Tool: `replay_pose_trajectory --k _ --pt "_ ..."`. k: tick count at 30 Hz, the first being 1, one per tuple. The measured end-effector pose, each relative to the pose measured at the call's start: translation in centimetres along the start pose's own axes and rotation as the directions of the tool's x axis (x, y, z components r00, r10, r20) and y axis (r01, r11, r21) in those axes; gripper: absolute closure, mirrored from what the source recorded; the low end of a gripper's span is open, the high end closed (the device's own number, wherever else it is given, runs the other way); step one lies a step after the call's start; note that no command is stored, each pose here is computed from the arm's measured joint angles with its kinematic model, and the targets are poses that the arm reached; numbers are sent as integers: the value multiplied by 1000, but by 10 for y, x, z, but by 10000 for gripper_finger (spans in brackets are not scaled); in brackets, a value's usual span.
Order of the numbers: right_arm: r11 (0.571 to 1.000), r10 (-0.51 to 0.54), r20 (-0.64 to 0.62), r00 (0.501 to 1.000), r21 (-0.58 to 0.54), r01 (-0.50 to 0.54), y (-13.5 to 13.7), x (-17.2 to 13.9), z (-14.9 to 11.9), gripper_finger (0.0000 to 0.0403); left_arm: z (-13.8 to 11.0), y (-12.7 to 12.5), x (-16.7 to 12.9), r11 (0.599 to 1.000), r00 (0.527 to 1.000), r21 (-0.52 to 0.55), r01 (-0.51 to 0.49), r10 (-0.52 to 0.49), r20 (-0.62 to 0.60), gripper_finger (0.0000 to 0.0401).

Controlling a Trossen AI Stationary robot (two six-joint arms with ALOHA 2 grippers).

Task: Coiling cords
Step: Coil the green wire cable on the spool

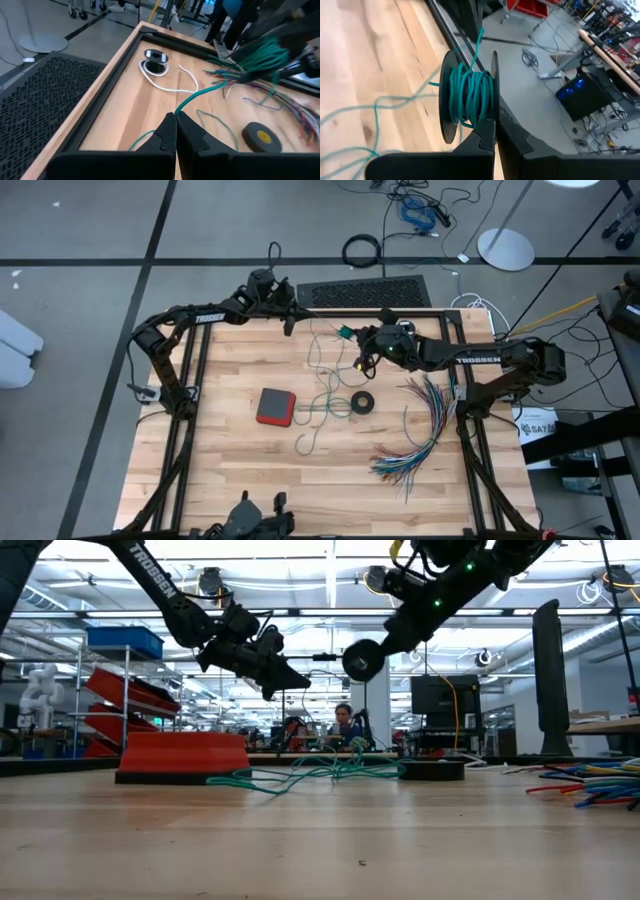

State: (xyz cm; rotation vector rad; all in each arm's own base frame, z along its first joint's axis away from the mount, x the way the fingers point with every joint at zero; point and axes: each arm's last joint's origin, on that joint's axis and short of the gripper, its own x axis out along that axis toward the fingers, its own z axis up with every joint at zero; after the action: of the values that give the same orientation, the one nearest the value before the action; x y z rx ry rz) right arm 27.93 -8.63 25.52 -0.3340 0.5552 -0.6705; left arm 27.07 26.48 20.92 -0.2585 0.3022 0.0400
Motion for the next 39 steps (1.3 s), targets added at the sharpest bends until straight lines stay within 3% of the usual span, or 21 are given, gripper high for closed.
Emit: replay_pose_trajectory --k 14,24,31,39 --pt "994 -2 -78 997 -108 -6 -3 3 -9 403 23 -6 5 999 999 -20 48 -47 17 401" --pt "985 -90 -163 982 -159 63 -4 16 -20 403 39 -26 20 991 991 -12 136 -136 18 401" --pt "959 -245 -196 949 -191 208 -5 26 -25 403 48 -46 25 983 983 15 181 -181 19 401" --pt "932 -359 -42 932 -68 356 -19 29 -5 403 61 -77 31 967 968 62 246 -249 43 401"
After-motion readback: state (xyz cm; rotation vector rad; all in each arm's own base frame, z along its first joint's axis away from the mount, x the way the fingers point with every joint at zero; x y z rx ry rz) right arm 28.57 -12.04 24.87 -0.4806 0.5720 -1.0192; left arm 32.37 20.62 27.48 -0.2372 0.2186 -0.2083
